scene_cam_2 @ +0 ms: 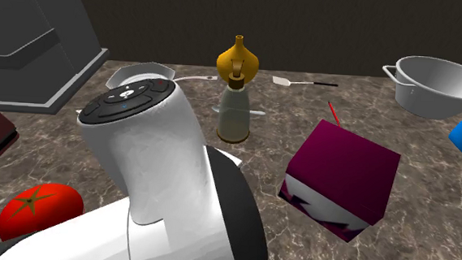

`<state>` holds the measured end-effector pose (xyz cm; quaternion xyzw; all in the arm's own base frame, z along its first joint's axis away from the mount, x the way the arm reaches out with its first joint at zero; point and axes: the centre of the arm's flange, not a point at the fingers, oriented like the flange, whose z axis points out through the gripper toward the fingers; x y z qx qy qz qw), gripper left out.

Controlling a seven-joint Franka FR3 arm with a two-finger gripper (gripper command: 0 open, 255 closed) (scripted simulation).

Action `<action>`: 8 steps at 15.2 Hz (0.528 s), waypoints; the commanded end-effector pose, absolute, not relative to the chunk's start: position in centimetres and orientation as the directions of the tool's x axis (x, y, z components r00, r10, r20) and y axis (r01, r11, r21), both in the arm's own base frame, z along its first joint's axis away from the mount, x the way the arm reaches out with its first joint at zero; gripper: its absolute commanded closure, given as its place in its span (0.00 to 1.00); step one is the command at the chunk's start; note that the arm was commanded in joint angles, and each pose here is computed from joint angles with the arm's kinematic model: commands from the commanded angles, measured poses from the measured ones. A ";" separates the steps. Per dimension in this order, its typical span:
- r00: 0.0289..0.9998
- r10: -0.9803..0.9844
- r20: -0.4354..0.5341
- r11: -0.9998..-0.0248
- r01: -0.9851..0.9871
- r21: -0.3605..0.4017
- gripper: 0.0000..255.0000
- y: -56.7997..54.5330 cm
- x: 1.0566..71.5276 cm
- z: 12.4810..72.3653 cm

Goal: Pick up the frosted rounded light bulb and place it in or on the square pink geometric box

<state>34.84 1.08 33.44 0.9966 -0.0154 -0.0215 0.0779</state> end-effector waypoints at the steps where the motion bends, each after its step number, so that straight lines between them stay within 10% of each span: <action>1: 0.999 -0.034 -0.040 -0.987 -0.027 0.156 0.00 0.9 34.8 32.4; 8: 0.999 -0.034 -0.040 -0.987 -0.027 0.156 0.00 0.9 34.8 32.1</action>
